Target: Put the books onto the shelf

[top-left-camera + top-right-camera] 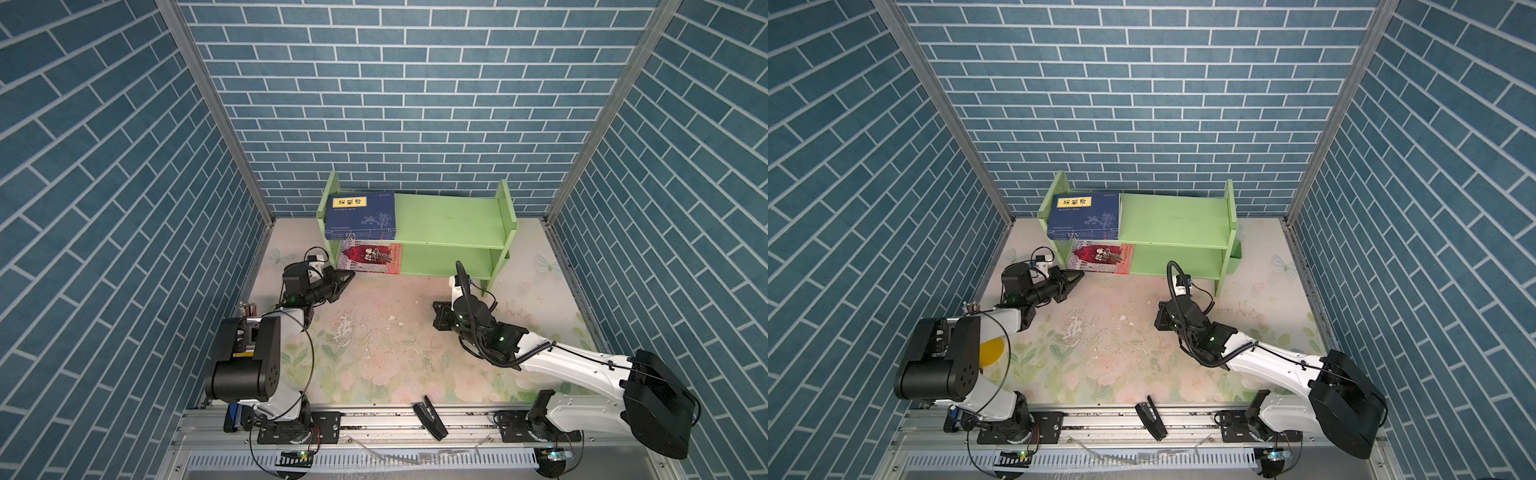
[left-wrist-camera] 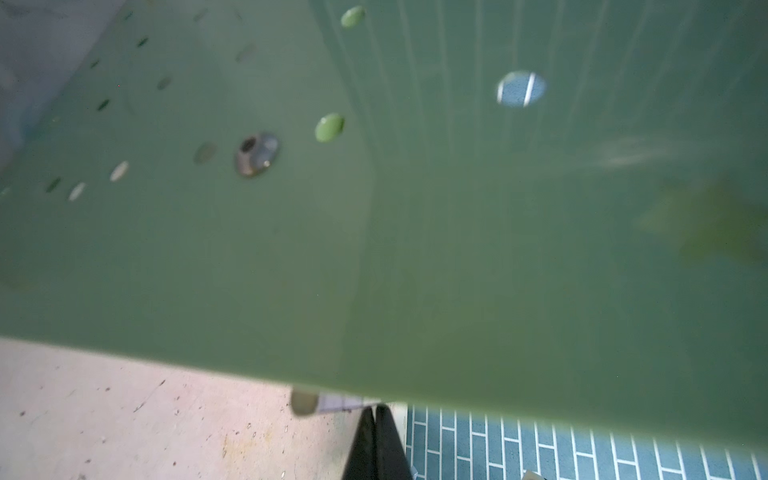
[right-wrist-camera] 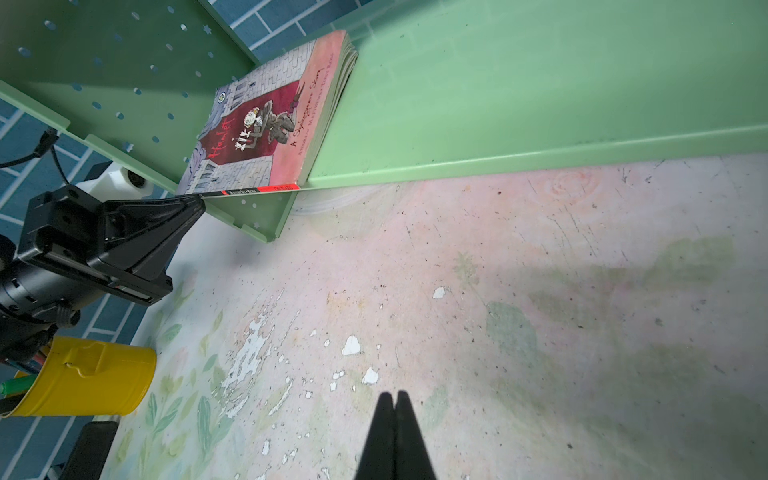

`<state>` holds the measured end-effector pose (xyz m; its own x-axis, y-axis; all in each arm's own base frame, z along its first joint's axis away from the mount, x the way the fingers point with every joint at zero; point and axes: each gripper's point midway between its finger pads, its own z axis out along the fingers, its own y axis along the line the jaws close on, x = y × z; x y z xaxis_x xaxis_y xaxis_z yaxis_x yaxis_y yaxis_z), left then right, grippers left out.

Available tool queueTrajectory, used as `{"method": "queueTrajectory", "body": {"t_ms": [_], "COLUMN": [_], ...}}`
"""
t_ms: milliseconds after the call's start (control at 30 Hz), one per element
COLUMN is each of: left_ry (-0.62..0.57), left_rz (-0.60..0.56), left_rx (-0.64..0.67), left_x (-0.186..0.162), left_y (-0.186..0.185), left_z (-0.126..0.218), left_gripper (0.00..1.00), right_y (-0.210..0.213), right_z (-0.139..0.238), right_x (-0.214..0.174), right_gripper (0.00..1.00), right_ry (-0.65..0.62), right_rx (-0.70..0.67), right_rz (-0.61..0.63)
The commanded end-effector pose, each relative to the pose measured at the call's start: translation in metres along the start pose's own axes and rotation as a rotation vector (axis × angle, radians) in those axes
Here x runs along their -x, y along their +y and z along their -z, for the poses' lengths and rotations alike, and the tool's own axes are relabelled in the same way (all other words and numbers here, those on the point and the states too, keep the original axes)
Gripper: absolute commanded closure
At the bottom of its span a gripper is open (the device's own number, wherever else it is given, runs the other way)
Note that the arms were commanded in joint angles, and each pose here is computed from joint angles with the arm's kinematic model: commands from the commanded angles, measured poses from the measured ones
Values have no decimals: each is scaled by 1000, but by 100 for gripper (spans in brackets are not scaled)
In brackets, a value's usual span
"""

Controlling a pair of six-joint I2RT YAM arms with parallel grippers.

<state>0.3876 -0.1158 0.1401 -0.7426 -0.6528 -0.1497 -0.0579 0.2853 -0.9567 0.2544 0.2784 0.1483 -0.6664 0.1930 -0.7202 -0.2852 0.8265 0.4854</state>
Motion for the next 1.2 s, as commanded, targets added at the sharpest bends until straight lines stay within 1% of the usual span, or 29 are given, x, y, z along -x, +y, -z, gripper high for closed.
{"method": "queueTrajectory", "body": {"t_ms": [0,67,267,433,633,733,900,967,1033,1100,1167], "left_ry": [-10,-15,-12,-11,-12,-14,-13,-13,-11,-13,-13], "left_rz": [-31,-31,-33,-43,-51,-80,-85,-84,-85,-86,-85], "left_rx": [-39,-37,-19,-7,-7,-1,-2,-3,-4,-5,-6], "left_x": [8,8,5,4,3,1,2,2,1,2,1], "left_y": [-13,-13,-11,-8,-10,-10,-11,-12,-12,-13,-14], "left_z": [-1,0,3,3,5,8,8,7,8,8,8], "left_gripper": [97,95,95,96,96,96,96,96,97,97,97], "right_y": [10,10,8,18,39,44,54,55,58,58,65], "right_z": [0,1,0,-13,-43,-54,-68,-74,-79,-83,-87], "right_x": [12,13,13,17,14,14,18,19,21,24,28], "right_gripper": [100,100,100,100,100,100,100,100,100,100,100], "right_ry": [-29,-31,-49,-87,-80,-107,-171,-195,-213,-229,-228], "right_rx": [25,24,26,88,212,286,439,478,519,530,550], "right_rz": [-38,-38,-54,-96,-167,-230,-342,-387,-409,-430,-421]}}
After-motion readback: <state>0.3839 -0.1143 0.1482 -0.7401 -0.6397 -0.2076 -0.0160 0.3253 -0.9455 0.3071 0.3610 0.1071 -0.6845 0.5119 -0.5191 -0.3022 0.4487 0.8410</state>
